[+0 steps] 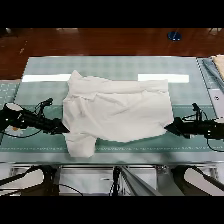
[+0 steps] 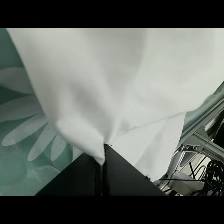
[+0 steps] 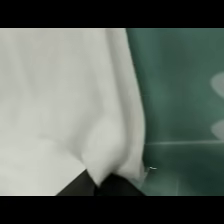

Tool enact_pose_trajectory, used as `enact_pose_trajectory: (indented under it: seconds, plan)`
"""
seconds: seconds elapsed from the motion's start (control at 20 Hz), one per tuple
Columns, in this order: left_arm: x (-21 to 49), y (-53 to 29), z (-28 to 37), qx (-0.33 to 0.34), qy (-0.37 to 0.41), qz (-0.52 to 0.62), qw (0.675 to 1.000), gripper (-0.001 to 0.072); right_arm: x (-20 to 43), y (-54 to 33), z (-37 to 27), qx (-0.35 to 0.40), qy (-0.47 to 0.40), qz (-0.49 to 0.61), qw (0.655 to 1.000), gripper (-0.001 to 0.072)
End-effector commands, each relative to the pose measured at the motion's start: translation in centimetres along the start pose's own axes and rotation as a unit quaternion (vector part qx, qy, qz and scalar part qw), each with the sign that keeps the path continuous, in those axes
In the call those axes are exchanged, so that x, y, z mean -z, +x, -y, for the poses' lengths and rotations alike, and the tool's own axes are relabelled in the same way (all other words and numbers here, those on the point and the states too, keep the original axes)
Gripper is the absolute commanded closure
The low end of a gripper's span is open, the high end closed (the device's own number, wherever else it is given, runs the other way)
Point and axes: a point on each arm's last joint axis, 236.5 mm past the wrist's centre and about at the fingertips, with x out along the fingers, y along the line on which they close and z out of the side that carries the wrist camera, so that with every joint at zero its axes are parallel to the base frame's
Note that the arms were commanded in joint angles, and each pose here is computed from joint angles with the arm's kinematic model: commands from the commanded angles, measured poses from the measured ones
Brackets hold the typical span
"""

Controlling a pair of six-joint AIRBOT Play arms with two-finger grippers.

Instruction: Fold the shirts.

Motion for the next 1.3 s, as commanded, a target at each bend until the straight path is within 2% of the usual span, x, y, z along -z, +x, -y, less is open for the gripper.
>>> enact_pose_trajectory:
  seconds: [0.0,0.15,0.3,0.4,0.5,0.65,0.75,0.8,0.9,1.05,1.15,1.25]
  plan:
    - [-0.6,-0.6,0.4,0.0,0.009,0.003,1.0,0.0667,-1.7,0.0,-4.9,-0.116,0.013,0.029,0.993,0.0684]
    - [-3.5,-4.8,3.2,0.003,0.06,0.043,0.997,0.0668,-2.2,-3.9,-10.9,-0.198,-0.065,0.038,0.977,0.0685]
    - [-8.8,-14.3,11.3,0.032,0.156,0.196,0.968,0.0668,-2.8,-10.7,-18.0,-0.249,-0.172,0.089,0.949,0.0685]
    - [-10.2,-22.3,19.5,0.065,0.229,0.318,0.918,0.0668,-3.5,-16.8,-23.8,-0.269,-0.235,0.165,0.919,0.0685]
    - [-9.0,-28.9,26.6,0.067,0.298,0.409,0.86,0.0668,-2.9,-23.1,-29.2,-0.279,-0.294,0.243,0.881,0.0685]
    - [-4.1,-35.6,35.2,0.028,0.37,0.494,0.786,0.0668,0.1,-32.0,-36.3,-0.274,-0.368,0.346,0.818,0.0685]
    - [0.6,-38.5,40.5,-0.008,0.431,0.537,0.725,0.0668,3.5,-37.2,-40.5,-0.273,-0.413,0.4,0.771,0.0686]
    - [3.1,-39.6,42.6,-0.031,0.452,0.559,0.694,0.0668,5.3,-39.5,-42.3,-0.266,-0.432,0.423,0.751,0.0686]
    - [6.6,-41.6,44.7,-0.095,0.448,0.605,0.652,0.0668,7.4,-43.4,-43.9,-0.227,-0.427,0.48,0.732,0.0686]
    - [11.1,-43.9,44.2,-0.202,0.391,0.665,0.604,0.0668,10.0,-47.5,-43.5,-0.123,-0.417,0.56,0.705,0.0686]
    - [13.8,-42.9,43.3,-0.238,0.372,0.667,0.601,0.0669,11.4,-48.2,-41.5,-0.052,-0.398,0.575,0.713,0.0686]
    - [15.2,-40.4,41.2,-0.274,0.36,0.631,0.631,0.0669,12.5,-45.8,-38.5,0.008,-0.384,0.531,0.755,0.0687]
